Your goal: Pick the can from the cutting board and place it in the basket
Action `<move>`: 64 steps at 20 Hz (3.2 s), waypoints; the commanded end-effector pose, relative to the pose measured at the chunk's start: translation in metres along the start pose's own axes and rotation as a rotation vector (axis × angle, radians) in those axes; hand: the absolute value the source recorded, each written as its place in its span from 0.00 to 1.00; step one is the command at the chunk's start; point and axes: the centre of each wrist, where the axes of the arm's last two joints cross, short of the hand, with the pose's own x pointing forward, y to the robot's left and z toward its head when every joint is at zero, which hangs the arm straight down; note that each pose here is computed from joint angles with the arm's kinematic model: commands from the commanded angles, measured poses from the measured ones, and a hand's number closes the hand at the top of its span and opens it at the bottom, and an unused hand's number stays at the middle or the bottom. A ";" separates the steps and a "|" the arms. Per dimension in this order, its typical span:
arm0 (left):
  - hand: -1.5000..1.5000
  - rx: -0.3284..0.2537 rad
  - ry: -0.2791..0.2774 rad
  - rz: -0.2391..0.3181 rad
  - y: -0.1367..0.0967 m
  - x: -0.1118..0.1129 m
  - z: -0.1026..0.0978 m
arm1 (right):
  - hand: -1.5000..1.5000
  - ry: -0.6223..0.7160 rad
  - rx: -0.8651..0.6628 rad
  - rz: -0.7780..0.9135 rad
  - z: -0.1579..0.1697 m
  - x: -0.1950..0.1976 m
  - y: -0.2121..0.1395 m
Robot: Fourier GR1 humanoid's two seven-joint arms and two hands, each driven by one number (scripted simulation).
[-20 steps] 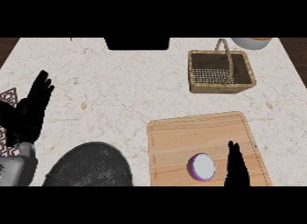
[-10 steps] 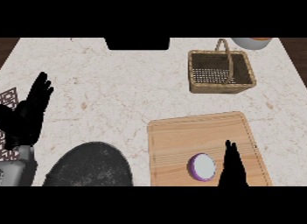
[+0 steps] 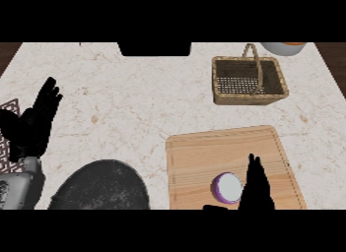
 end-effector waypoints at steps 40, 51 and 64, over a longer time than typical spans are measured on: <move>0.50 -0.004 0.004 0.008 -0.003 -0.003 0.006 | 1.00 -1.029 0.768 -0.255 0.081 0.026 0.008; 0.50 -0.011 -0.007 0.001 0.010 0.008 0.004 | 1.00 -1.058 0.525 -0.374 0.080 0.069 -0.074; 0.50 -0.021 -0.011 0.005 -0.003 0.005 0.002 | 1.00 -0.968 0.351 -0.501 0.056 0.110 -0.100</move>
